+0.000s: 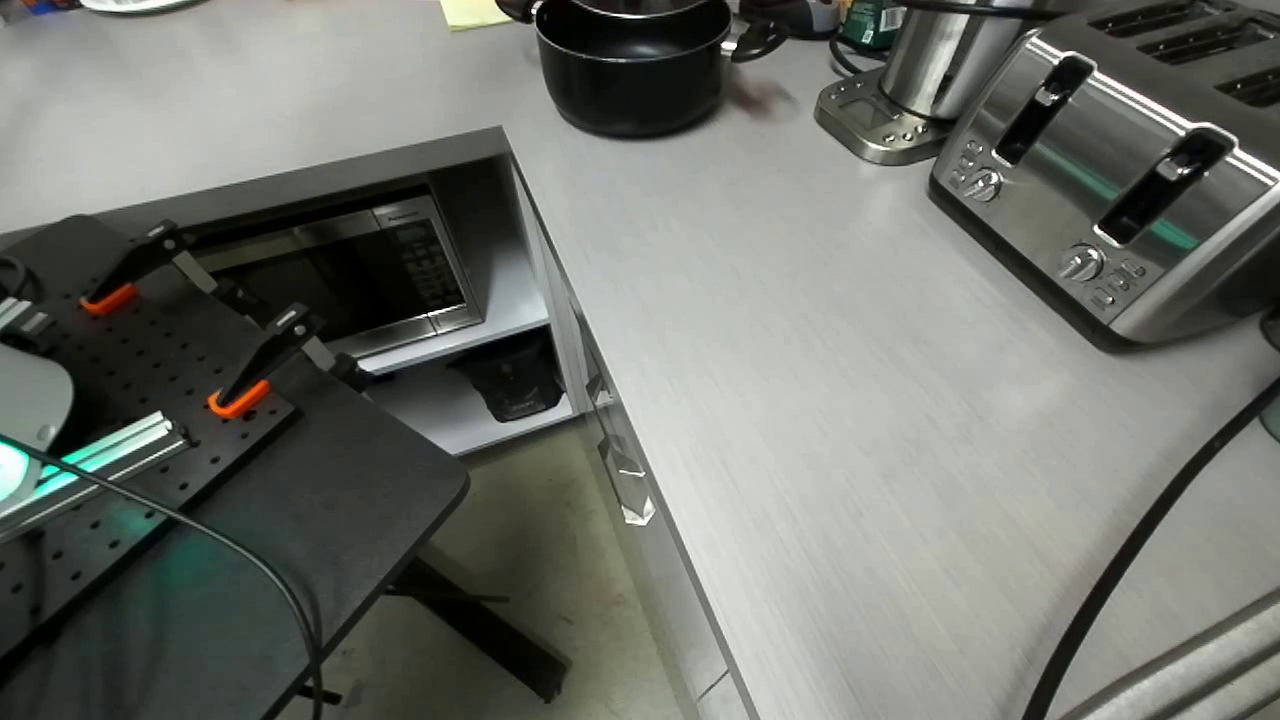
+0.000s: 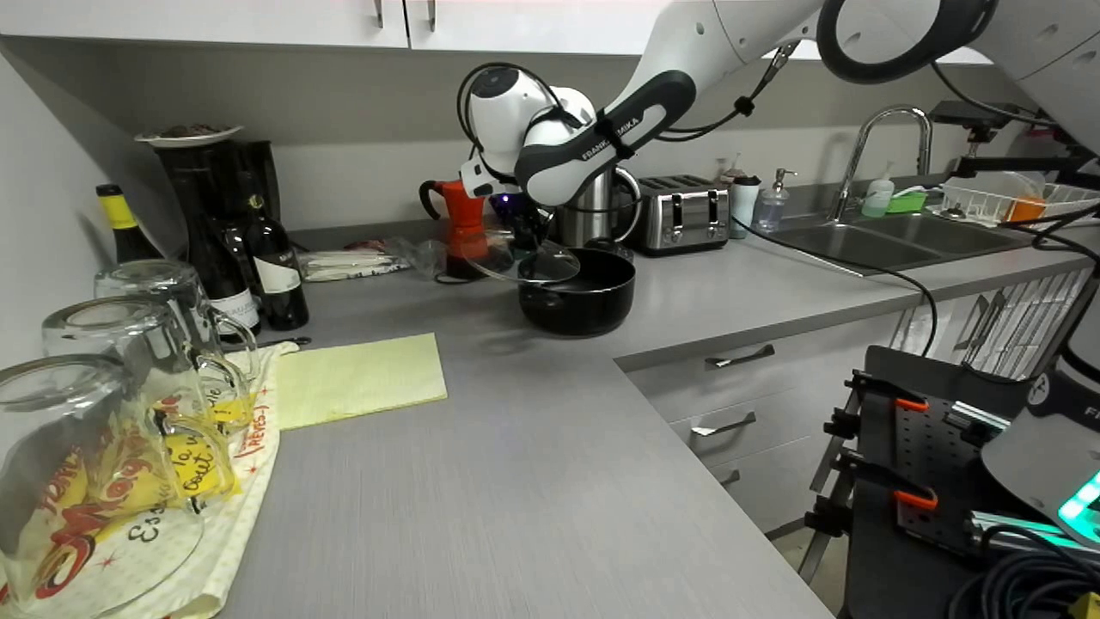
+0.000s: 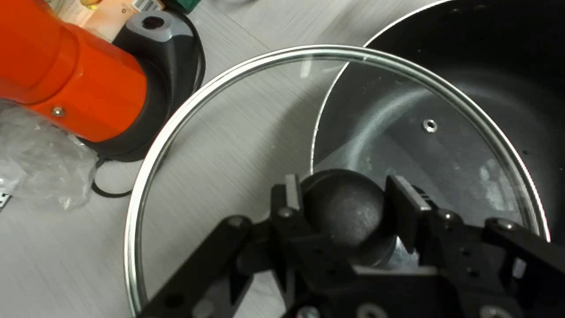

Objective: Put the lid on the pot

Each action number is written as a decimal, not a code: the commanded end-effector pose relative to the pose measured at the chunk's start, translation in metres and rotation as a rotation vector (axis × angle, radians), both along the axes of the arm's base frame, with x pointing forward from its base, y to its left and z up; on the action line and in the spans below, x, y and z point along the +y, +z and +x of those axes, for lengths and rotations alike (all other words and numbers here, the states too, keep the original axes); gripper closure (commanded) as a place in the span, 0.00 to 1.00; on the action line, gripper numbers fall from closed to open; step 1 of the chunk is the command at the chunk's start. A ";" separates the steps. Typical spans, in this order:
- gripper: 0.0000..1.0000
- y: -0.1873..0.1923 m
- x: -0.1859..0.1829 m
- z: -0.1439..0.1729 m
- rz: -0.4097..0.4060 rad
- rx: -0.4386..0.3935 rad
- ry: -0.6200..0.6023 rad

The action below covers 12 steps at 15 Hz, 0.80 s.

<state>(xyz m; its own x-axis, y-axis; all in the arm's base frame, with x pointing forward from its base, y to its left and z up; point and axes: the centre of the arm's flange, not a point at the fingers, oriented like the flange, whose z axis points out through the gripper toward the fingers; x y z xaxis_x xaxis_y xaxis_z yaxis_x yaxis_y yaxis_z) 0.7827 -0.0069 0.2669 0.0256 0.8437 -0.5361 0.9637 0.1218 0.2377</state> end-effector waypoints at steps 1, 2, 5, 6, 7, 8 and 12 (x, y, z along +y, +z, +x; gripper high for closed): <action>0.75 0.025 -0.001 -0.077 0.018 -0.057 -0.060; 0.75 0.031 -0.003 -0.081 0.029 -0.064 -0.086; 0.75 0.051 -0.010 -0.091 0.053 -0.108 -0.179; 0.75 0.058 -0.012 -0.094 0.054 -0.114 -0.206; 0.75 0.064 -0.015 -0.100 0.053 -0.121 -0.225; 0.75 0.068 -0.017 -0.104 0.046 -0.121 -0.238; 0.75 0.075 -0.021 -0.114 0.016 -0.112 -0.274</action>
<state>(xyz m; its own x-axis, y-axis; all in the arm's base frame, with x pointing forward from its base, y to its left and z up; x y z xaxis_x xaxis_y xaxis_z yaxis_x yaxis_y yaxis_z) 0.6941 -0.0273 0.3255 0.2890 0.8290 -0.4788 0.9331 -0.1320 0.3346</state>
